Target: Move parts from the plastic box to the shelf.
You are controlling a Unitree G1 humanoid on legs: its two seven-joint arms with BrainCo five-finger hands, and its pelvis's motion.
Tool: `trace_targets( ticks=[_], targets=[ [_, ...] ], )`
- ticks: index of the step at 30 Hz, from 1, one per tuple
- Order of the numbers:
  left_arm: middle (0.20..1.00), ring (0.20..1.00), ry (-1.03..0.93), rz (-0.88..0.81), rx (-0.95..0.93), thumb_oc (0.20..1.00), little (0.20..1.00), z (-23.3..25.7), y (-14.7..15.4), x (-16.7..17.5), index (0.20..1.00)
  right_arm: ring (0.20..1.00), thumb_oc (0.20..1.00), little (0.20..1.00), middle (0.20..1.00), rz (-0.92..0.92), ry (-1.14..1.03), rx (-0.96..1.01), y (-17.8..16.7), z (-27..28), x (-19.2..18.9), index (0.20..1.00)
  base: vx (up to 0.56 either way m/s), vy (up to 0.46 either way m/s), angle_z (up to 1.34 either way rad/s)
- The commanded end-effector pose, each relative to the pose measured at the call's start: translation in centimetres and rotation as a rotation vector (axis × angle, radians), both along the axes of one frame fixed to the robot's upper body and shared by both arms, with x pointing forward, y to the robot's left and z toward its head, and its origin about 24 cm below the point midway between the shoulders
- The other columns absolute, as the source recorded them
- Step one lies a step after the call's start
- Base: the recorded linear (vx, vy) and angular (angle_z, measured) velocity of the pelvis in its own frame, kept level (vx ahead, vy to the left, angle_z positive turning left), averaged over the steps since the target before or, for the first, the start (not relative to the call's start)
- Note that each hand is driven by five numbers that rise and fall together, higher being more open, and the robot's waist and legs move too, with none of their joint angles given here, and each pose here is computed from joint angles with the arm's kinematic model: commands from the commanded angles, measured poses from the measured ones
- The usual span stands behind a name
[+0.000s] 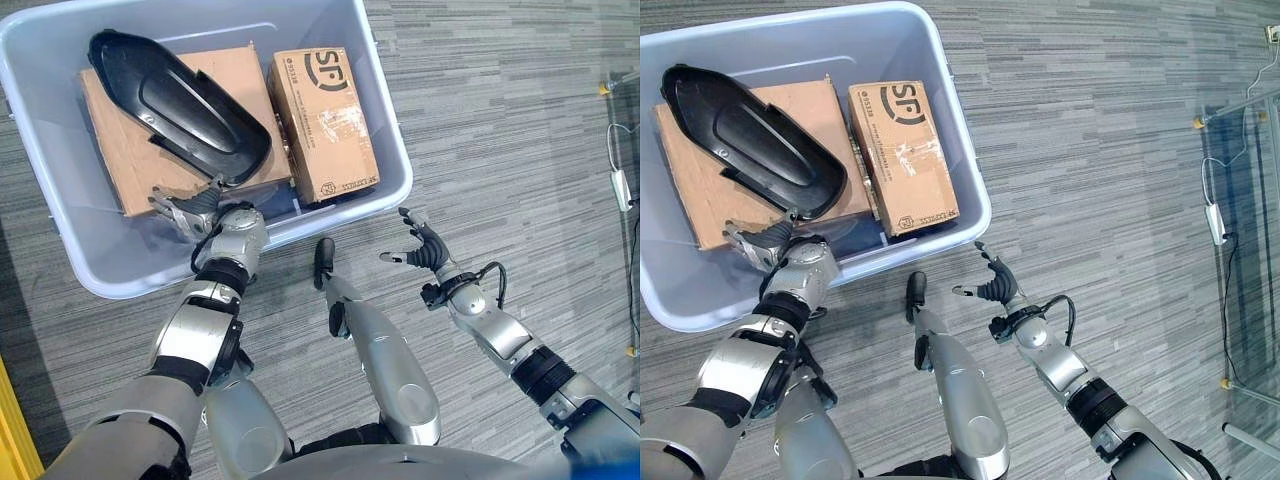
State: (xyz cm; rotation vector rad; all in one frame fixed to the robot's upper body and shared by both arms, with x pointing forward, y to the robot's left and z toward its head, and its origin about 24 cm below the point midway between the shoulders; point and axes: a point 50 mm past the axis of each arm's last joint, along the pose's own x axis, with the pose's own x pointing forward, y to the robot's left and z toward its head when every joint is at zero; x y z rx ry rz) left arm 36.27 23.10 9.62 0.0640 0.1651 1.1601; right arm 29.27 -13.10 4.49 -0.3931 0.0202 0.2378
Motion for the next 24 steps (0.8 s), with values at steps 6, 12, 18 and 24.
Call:
trace_targets(
  ticks=[6, 12, 18, 24],
  targets=[
    [1.000, 1.000, -0.301, -0.132, 0.200, 1.000, 1.000, 6.7, -1.1, 1.5, 1.000, 1.000, 1.000, 1.000, 1.000, -0.004, -0.094, 0.033, -0.6, 2.0, -0.2, 1.000, 0.00, 0.012, -0.02],
    [1.000, 1.000, -0.350, -0.137, 0.213, 1.000, 1.000, 8.1, -1.6, 1.7, 1.000, 1.000, 1.000, 1.000, 1.000, -0.001, -0.089, 0.025, -0.5, 2.1, -0.2, 1.000, 0.00, 0.005, 0.00],
    [1.000, 1.000, -0.287, -0.092, 0.316, 1.000, 1.000, 9.2, -0.9, 1.9, 1.000, 1.000, 1.000, 1.000, 1.000, 0.020, -0.084, 0.021, -0.7, 1.9, -0.3, 1.000, 0.00, 0.039, 0.01],
    [1.000, 1.000, -0.181, -0.027, 0.350, 1.000, 1.000, 8.5, 1.4, 1.6, 1.000, 1.000, 1.000, 1.000, 1.000, 0.039, -0.086, 0.026, -0.3, 1.7, -0.5, 1.000, -0.02, 0.051, 0.01]
  ],
)
